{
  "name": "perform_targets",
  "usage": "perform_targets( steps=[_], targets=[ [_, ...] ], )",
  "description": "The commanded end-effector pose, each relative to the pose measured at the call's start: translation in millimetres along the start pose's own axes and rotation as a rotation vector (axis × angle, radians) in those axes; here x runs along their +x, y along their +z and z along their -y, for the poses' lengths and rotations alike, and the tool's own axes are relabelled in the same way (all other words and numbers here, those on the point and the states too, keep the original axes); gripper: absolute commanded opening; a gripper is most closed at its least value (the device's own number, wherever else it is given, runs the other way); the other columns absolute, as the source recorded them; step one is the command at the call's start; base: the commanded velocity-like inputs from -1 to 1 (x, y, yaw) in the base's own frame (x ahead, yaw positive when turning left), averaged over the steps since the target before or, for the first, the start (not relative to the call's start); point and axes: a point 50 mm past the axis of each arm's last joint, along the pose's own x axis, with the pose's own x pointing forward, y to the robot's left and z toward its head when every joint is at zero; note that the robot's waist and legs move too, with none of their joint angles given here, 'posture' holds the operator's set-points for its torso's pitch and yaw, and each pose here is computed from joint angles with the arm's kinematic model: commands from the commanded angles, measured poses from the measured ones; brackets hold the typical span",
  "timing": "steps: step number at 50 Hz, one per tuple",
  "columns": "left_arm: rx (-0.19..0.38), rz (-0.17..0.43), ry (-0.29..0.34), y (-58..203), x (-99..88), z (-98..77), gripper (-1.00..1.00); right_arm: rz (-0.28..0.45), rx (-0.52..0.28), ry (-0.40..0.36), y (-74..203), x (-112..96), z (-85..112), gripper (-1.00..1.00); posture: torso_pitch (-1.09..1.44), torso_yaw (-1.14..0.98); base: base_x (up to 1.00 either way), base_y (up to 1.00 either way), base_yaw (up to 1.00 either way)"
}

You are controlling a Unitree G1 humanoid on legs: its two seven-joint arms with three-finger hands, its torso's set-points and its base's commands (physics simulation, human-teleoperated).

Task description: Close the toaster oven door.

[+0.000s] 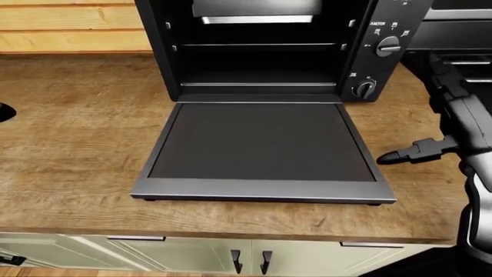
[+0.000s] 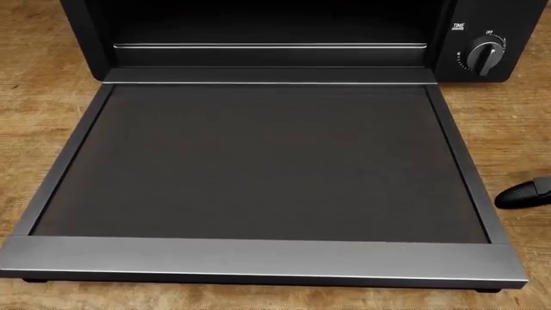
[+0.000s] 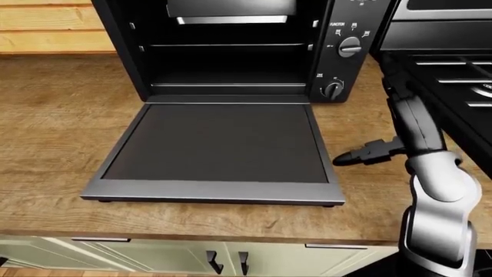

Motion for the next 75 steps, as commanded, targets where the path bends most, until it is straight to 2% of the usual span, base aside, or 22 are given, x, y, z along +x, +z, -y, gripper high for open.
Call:
perform_targets(
  steps=[1,17,43,49,58,67,75],
  targets=[
    [0.020,0.088,-0.003,19.5,-1.2,0.5,1.00,0.069,-0.043,-0.043,14.4,-0.7,9.9,1.00,0.00,0.00,0.00,0.00,0.00],
    [0.020,0.089,-0.002,20.0,-1.0,-0.3,1.00,0.060,-0.111,-0.028,9.3,-1.6,9.4,1.00,0.00,0.00,0.00,0.00,0.00],
    [0.020,0.089,0.001,20.4,-0.9,-1.2,1.00,0.063,-0.113,0.035,6.7,-6.2,-2.1,1.00,0.00,0.00,0.00,0.00,0.00],
    [0.020,0.089,0.002,19.9,-1.2,-1.6,1.00,0.073,-0.093,0.049,9.2,-6.9,-6.0,1.00,0.00,0.00,0.00,0.00,0.00],
    [0.018,0.089,0.004,20.6,-0.9,-1.9,1.00,0.102,-0.002,0.062,23.9,-7.6,-12.8,1.00,0.00,0.00,0.00,0.00,0.00],
    [0.018,0.091,0.006,22.1,0.1,-2.7,1.00,0.127,0.057,0.112,34.1,-11.4,-25.5,1.00,0.00,0.00,0.00,0.00,0.00],
    [0.019,0.091,0.007,21.7,-0.3,-2.9,1.00,0.177,0.092,0.083,53.3,-11.2,-18.1,1.00,0.00,0.00,0.00,0.00,0.00]
  ],
)
